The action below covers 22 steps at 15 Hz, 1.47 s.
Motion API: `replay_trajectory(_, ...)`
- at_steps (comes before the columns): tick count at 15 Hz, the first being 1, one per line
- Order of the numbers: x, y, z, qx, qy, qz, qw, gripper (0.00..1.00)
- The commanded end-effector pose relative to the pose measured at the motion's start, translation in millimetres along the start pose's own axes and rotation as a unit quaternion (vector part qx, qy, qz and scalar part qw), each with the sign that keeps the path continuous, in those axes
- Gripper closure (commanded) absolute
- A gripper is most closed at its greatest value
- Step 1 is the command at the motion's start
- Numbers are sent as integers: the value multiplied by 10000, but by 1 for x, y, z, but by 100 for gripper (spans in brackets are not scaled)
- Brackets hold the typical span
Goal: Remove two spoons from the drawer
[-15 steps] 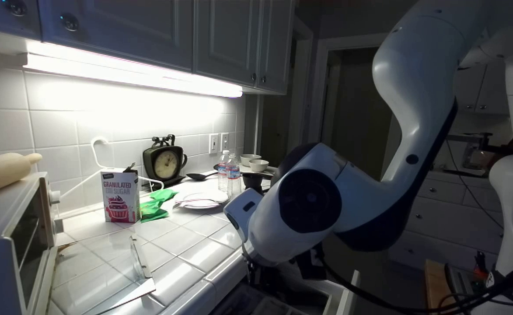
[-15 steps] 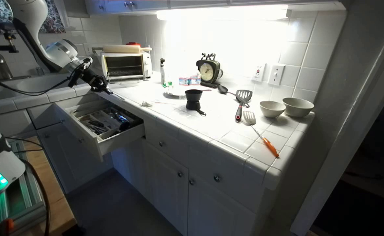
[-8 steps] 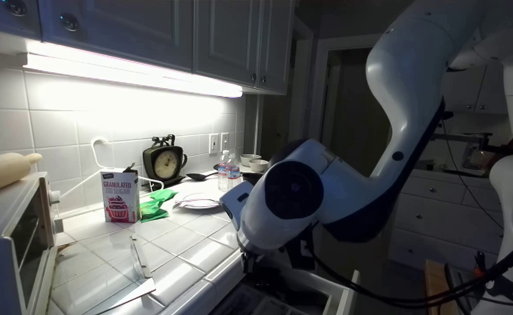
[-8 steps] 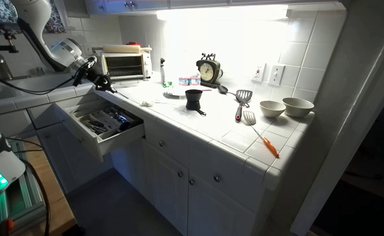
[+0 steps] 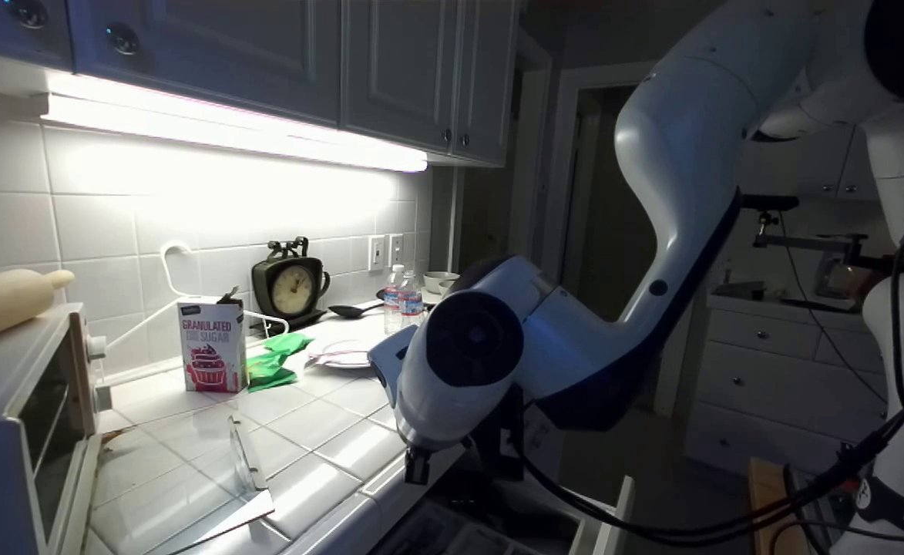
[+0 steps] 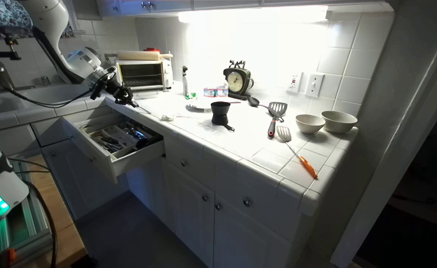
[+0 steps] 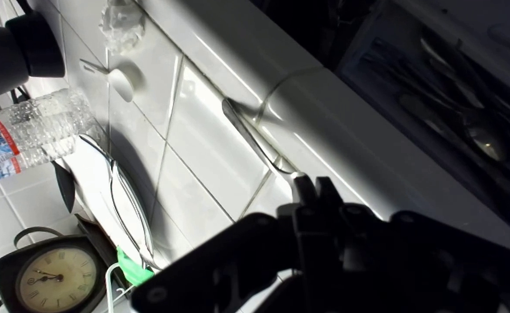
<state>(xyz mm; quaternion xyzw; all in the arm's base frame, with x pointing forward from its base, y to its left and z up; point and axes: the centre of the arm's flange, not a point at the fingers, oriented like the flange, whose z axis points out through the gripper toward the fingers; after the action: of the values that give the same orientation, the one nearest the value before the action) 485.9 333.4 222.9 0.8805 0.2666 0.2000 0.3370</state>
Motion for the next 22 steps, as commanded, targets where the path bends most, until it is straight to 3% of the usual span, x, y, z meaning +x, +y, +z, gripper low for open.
replay_trajectory(1, 15, -7, 15, 68, 84, 155, 9998, 98)
replay_trajectory(22, 27, -27, 29, 109, 1, 142, 9998, 94)
